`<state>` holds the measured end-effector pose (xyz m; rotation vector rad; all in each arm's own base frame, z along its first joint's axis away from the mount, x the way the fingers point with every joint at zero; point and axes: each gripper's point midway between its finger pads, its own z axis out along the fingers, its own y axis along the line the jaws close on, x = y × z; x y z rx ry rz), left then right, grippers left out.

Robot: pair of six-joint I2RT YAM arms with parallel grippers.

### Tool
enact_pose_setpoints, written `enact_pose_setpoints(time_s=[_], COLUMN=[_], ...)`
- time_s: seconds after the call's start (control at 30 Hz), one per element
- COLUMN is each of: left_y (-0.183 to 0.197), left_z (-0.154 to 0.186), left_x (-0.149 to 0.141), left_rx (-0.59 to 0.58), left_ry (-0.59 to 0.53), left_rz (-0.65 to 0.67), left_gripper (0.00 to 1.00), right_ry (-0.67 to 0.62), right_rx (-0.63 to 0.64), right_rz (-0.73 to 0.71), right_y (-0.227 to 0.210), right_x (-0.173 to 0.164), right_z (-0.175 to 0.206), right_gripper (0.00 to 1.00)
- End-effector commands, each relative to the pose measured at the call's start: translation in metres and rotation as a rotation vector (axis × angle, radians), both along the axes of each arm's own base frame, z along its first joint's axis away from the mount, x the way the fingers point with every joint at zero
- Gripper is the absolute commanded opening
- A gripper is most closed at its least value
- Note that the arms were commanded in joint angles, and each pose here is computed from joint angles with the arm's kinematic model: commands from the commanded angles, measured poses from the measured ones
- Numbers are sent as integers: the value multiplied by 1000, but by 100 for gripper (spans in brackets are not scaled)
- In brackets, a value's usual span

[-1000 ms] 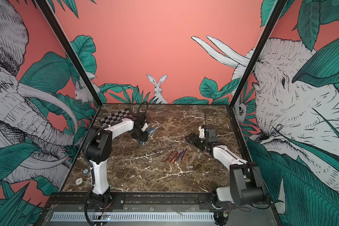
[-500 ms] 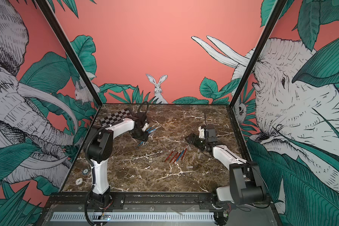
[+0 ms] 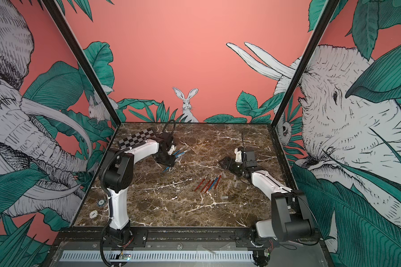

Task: Remove protective caps from carving knives
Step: Pick up the carving knife from the center of the board.

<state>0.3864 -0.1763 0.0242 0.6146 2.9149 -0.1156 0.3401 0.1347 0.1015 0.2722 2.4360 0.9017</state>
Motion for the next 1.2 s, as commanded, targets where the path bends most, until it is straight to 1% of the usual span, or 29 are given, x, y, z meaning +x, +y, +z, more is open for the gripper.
enact_pose_setpoints(time_s=[0.0, 0.43, 0.9, 1.0, 1.17], left_y=[-4, -10, -19, -21, -24], left_z=[1, 10, 1, -1, -4], left_x=[2, -7, -13, -14, -17], left_rx=[-18, -71, -77, -76, -73], left_ry=[4, -3, 20, 26, 33], left_rz=[-7, -17, -31, -33, -40], left_gripper=[56, 50, 46, 41, 41], right_ry=[-49, -58, -56, -56, -53], right_rx=[-4, 4, 4, 4, 2], right_rz=[0, -17, -17, -16, -17], right_y=[-2, -3, -3, -3, -3], right_x=[5, 6, 6, 6, 4], right_z=[14, 14, 13, 12, 11], right_gripper=[87, 87, 87, 87, 87])
